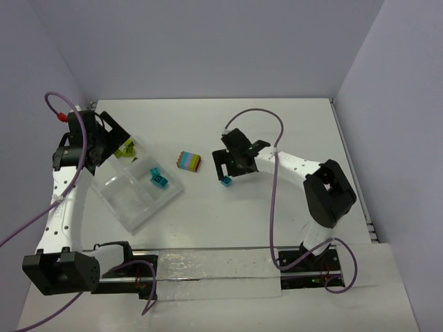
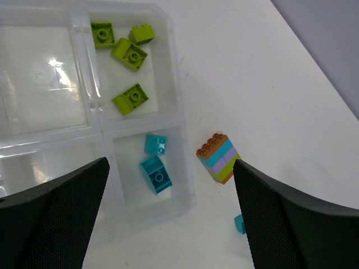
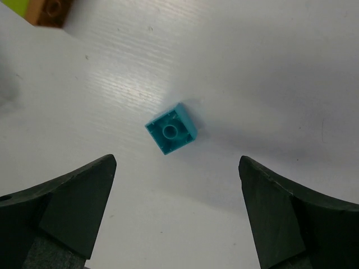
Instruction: Sort the legos into containers by color
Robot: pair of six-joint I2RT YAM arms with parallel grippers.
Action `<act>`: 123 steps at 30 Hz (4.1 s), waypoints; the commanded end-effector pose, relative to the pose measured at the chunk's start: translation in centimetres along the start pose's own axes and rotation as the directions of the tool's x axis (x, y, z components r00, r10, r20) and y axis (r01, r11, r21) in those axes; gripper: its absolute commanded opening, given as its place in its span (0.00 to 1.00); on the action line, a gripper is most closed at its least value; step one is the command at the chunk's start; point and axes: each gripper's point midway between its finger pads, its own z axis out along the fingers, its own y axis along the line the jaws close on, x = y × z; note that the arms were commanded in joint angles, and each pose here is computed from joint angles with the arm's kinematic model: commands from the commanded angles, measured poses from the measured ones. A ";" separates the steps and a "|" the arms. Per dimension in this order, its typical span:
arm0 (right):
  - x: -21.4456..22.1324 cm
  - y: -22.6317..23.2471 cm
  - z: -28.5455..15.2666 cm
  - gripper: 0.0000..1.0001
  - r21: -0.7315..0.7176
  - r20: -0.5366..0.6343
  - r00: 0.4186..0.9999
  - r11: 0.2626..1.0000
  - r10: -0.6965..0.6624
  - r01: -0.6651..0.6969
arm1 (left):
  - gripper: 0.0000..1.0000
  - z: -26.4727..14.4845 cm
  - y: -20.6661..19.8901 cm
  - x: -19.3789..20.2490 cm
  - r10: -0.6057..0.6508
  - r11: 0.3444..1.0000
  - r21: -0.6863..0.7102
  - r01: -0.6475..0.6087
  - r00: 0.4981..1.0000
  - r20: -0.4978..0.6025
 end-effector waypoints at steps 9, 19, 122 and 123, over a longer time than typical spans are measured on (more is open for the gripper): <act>1.1 -0.4 3.3 0.84 0.034 -0.091 0.958 0.961 -0.271 0.275 | 0.99 -0.9 -3.2 -0.6 0.103 0.979 0.175 -0.102 0.995 0.003; 1.5 1.7 4.7 0.59 -0.021 -0.068 0.957 0.959 -0.283 0.282 | 0.99 0.0 -3.4 0.2 0.096 0.979 0.184 -0.088 0.995 -0.038; -10.7 10.9 10.6 0.96 -0.194 0.307 0.606 0.575 -0.734 0.794 | 0.96 -2.1 -1.8 -1.6 0.115 0.993 0.022 -0.114 0.992 -0.045; -10.6 11.0 10.8 0.96 -0.200 0.305 0.607 0.574 -0.734 0.794 | 0.96 -2.1 -1.8 -1.5 0.116 0.993 0.021 -0.115 0.992 -0.045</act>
